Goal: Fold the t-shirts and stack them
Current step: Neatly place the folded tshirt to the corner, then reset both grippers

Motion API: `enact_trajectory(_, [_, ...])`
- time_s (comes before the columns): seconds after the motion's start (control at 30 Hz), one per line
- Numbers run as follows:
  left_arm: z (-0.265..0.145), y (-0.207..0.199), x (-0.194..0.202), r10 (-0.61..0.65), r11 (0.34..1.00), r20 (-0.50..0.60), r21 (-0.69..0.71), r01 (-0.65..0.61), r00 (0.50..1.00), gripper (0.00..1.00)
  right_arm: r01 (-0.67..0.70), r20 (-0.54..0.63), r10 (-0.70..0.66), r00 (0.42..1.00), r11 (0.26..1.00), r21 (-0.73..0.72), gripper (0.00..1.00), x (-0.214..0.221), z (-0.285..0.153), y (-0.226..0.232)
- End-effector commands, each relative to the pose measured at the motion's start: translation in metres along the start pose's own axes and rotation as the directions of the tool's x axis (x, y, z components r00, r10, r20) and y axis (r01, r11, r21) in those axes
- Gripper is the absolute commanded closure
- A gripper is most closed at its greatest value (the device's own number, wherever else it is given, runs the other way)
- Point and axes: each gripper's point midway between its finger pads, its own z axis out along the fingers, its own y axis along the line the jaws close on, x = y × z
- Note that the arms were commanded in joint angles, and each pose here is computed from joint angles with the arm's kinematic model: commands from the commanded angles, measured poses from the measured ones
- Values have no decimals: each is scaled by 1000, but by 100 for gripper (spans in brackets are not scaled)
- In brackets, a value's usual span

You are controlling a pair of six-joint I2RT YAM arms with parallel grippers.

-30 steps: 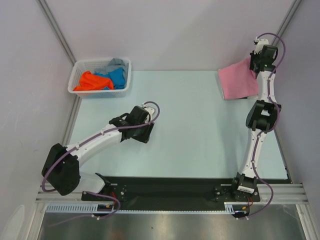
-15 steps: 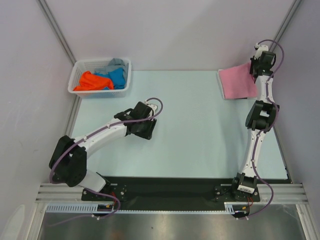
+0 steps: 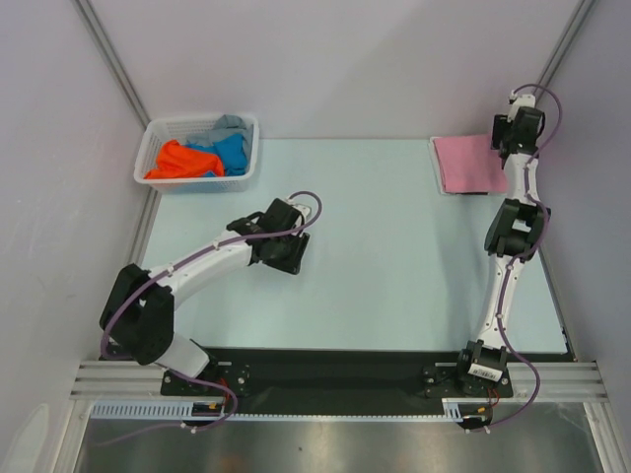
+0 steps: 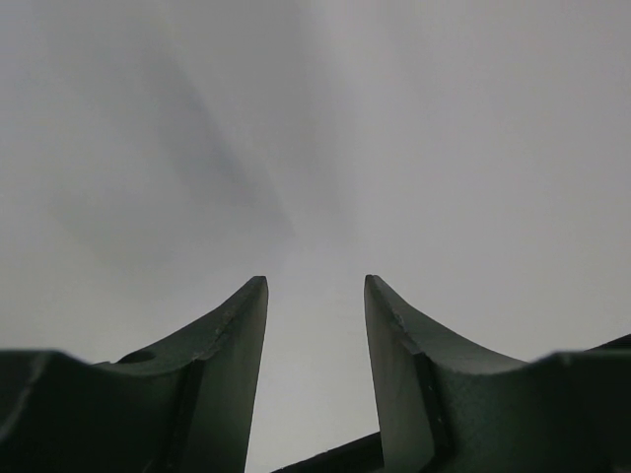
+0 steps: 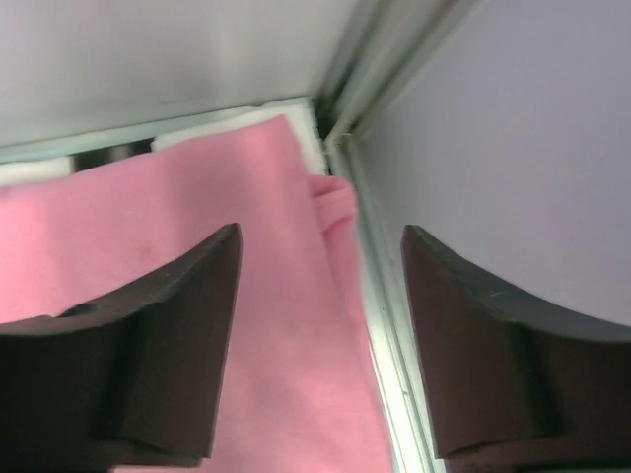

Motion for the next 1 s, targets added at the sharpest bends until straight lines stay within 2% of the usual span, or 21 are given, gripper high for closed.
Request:
enact_trajectory(0.0, [-24, -3, -15, -40, 999, 109, 37, 36, 993, 51, -2, 199, -25, 980, 991, 137, 24, -118, -54, -32])
enact_trajectory(0.03, [-27, -3, -16, -45, 998, 125, 42, 40, 991, 51, 10, 228, -41, 973, 991, 134, 21, -144, -73, -24])
enact_trajectory(0.1, [-37, -3, -17, -54, 997, 176, 56, 45, 983, 51, 16, 241, -54, 969, 988, 157, 15, -166, -96, -22])
enact_trajectory(0.23, [-55, -4, -13, -82, 994, 269, 92, 59, 959, 50, -89, 226, 67, 972, 992, 86, 14, -198, -151, 6])
enact_trajectory(0.33, [-67, -2, -6, -90, 992, 320, 110, 57, 943, 50, -116, 232, 116, 966, 993, -15, 13, -218, -196, 49])
enact_trajectory(0.37, [-67, -1, 0, -92, 992, 323, 112, 59, 942, 50, -150, 222, 161, 962, 987, -63, 12, -222, -209, 76])
enact_trajectory(0.4, [-77, -5, -1, -95, 988, 351, 144, 46, 931, 50, -178, 227, 199, 953, 978, -110, 12, -233, -232, 85])
enact_trajectory(0.47, [-79, -10, 7, -101, 983, 357, 179, 38, 929, 49, -248, 151, 284, 947, 943, -221, 11, -224, -253, 112])
enact_trajectory(0.5, [-81, -11, 8, -108, 980, 364, 193, 39, 925, 48, -322, 67, 357, 932, 897, -301, 12, -211, -276, 152])
enact_trajectory(0.57, [-88, -17, 11, -123, 971, 378, 238, 32, 918, 46, -389, -5, 421, 907, 834, -390, 10, -198, -304, 181])
enact_trajectory(0.6, [-92, -20, 11, -140, 966, 385, 256, 40, 912, 46, -483, -126, 475, 871, 778, -402, 9, -160, -326, 203])
enact_trajectory(0.63, [-97, -23, 11, -146, 960, 394, 280, 33, 907, 45, -524, -135, 524, 841, 725, -447, 9, -159, -337, 213])
enact_trajectory(0.67, [-101, -26, 11, -152, 955, 399, 295, 31, 904, 44, -578, -218, 546, 809, 668, -469, 8, -135, -349, 228])
enact_trajectory(0.7, [-103, -28, 11, -174, 948, 398, 314, 45, 901, 44, -671, -295, 614, 732, 578, -464, 7, -123, -364, 236])
enact_trajectory(0.73, [-106, -30, 9, -190, 943, 412, 330, 48, 891, 43, -721, -365, 629, 686, 524, -452, 7, -82, -379, 240])
enact_trajectory(0.8, [-109, -36, 13, -230, 923, 416, 380, 62, 880, 41, -782, -450, 645, 618, 442, -439, 5, -48, -405, 245])
enact_trajectory(0.83, [-113, -40, 11, -282, 903, 412, 418, 95, 866, 40, -831, -512, 658, 552, 383, -403, 4, -12, -427, 243])
enact_trajectory(0.9, [-118, -49, 19, -331, 865, 392, 490, 110, 858, 39, -861, -574, 643, 507, 339, -379, 3, 23, -453, 244])
enact_trajectory(0.93, [-122, -55, 17, -403, 826, 371, 541, 158, 837, 39, -868, -588, 642, 491, 301, -396, 2, 28, -469, 244])
enact_trajectory(0.97, [-114, -57, 27, -435, 803, 334, 564, 193, 836, 37, -877, -621, 622, 477, 285, -388, 2, 55, -488, 242])
